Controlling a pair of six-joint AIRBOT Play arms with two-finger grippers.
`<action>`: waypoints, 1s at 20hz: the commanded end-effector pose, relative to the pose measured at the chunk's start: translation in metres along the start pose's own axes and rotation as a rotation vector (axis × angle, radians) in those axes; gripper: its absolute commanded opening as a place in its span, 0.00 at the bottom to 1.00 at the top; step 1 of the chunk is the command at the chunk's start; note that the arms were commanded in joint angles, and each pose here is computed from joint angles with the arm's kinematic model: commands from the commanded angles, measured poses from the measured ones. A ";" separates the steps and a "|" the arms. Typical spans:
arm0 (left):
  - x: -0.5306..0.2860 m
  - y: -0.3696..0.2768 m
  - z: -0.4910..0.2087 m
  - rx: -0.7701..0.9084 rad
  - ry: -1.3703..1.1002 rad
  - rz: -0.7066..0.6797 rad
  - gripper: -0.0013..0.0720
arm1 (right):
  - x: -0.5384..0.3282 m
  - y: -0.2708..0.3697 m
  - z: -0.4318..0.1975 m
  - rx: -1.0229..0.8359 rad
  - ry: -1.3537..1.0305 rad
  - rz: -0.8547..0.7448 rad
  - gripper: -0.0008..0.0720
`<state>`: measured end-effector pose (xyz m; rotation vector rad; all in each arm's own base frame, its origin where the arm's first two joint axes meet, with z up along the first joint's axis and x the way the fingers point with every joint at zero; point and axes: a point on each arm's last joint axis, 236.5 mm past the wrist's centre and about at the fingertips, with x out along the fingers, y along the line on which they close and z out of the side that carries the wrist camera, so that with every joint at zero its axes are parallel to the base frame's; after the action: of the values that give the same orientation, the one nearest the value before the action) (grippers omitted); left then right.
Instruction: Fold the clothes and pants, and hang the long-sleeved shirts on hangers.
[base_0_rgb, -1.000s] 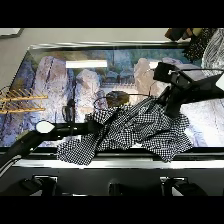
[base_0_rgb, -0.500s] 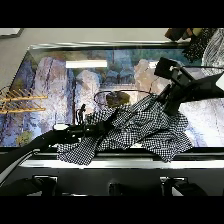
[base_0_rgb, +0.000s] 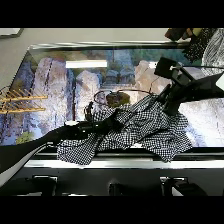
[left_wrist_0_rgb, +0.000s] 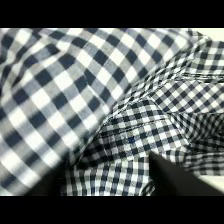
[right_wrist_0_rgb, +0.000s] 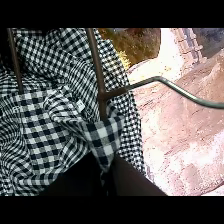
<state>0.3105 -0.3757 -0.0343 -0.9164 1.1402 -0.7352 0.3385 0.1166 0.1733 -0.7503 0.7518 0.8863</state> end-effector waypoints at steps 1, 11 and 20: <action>0.013 0.007 -0.003 0.010 0.014 0.017 0.23 | 0.000 0.000 0.000 0.001 0.000 0.000 0.04; -0.033 -0.041 0.078 0.195 -0.127 0.004 0.04 | -0.004 0.026 -0.026 0.154 0.119 0.099 0.04; -0.052 -0.082 0.114 0.348 -0.106 0.106 0.04 | -0.013 -0.008 -0.070 0.204 0.299 -0.075 0.04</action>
<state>0.3962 -0.3505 0.0723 -0.6409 0.9143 -0.7892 0.3178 0.0712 0.1509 -0.7022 1.0189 0.7188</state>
